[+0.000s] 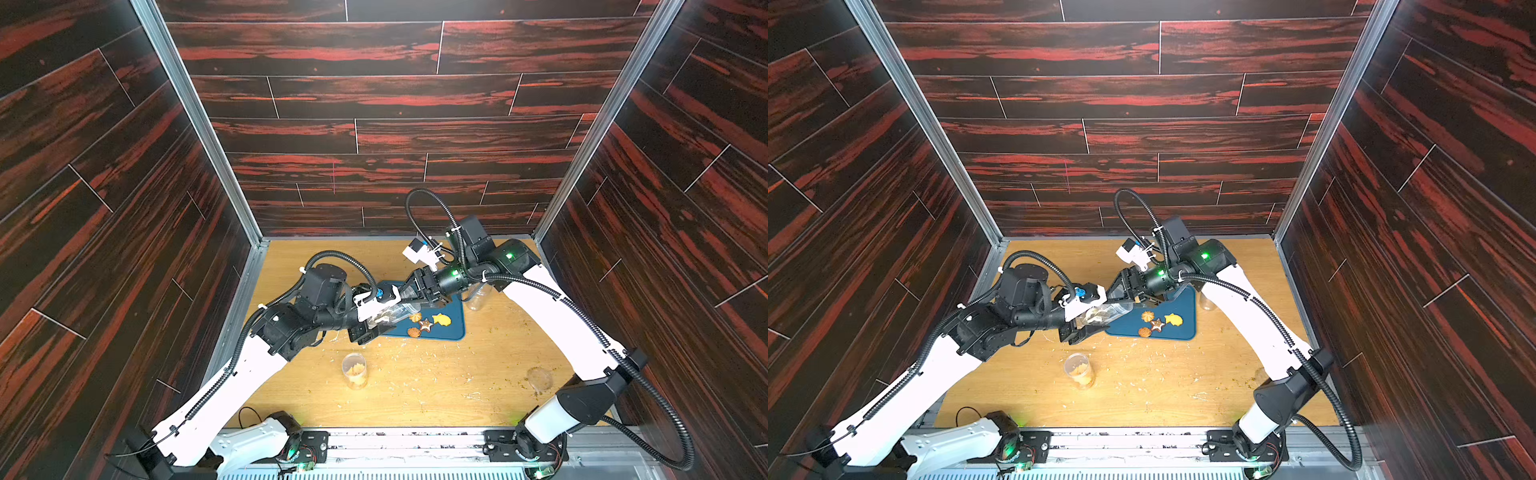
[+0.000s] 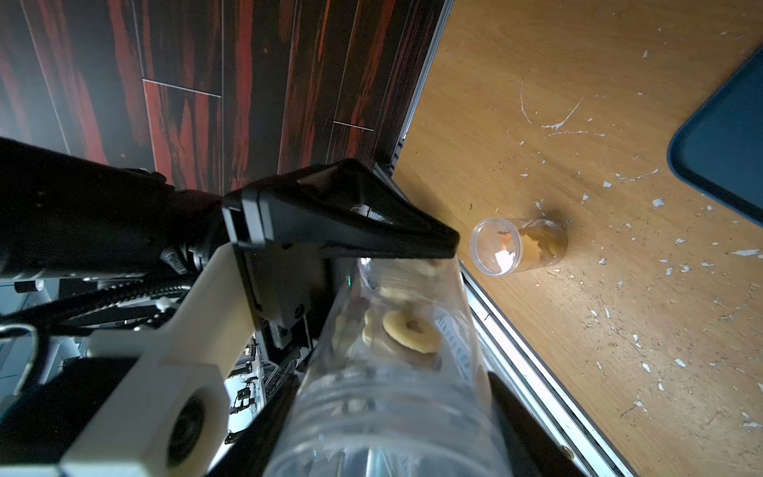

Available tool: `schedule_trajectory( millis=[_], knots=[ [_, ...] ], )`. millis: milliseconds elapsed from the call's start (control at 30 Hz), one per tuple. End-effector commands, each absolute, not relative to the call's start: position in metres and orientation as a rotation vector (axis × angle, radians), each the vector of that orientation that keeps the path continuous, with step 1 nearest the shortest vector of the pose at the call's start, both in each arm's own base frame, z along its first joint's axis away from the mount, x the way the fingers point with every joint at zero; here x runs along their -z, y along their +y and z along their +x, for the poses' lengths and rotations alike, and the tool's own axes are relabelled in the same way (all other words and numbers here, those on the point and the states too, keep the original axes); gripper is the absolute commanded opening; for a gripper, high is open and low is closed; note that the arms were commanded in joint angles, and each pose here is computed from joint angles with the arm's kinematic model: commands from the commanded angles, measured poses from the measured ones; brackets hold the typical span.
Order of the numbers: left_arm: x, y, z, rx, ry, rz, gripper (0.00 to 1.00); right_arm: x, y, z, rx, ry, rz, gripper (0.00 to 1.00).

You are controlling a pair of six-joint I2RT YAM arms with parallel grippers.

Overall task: Pour the cookies out of the jar
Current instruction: Pick up the jar from the center of the board.

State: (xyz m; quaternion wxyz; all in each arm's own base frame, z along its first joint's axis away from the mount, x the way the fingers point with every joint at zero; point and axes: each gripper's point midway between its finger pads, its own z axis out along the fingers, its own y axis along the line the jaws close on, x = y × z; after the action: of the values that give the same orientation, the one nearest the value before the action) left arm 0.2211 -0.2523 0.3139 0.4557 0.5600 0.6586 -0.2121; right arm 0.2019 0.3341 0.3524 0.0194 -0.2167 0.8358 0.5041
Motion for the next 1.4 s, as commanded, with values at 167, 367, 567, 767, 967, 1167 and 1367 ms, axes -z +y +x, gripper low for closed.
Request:
schedule_trajectory(
  millis=[167, 367, 567, 767, 967, 1167, 1367],
  knots=[
    [-0.313, -0.242, 0.215, 0.496, 1.634, 1.366, 0.47, -0.347, 0.337, 0.193, -1.62, 2.639, -0.696, 0.54],
    [-0.314, -0.239, 0.215, 0.481, 1.63, 1.359, 0.47, -0.347, 0.337, 0.195, -1.605, 2.64, -0.684, 0.63],
    [-0.314, -0.239, 0.215, 0.476, 1.629, 1.36, 0.55, -0.35, 0.34, 0.197, -1.626, 2.622, -0.676, 0.61],
    [-0.304, -0.234, 0.216, 0.445, 1.653, 1.365, 0.72, -0.355, 0.342, 0.196, -1.664, 2.606, -0.687, 0.58],
    [-0.301, -0.226, 0.216, 0.387, 1.656, 1.368, 0.73, -0.355, 0.342, 0.196, -1.668, 2.612, -0.688, 0.57],
    [-0.298, -0.221, 0.216, 0.358, 1.662, 1.376, 0.72, -0.354, 0.343, 0.197, -1.676, 2.621, -0.686, 0.57],
    [-0.302, -0.223, 0.219, 0.359, 1.658, 1.364, 0.64, -0.352, 0.345, 0.198, -1.68, 2.624, -0.69, 0.59]
  ],
)
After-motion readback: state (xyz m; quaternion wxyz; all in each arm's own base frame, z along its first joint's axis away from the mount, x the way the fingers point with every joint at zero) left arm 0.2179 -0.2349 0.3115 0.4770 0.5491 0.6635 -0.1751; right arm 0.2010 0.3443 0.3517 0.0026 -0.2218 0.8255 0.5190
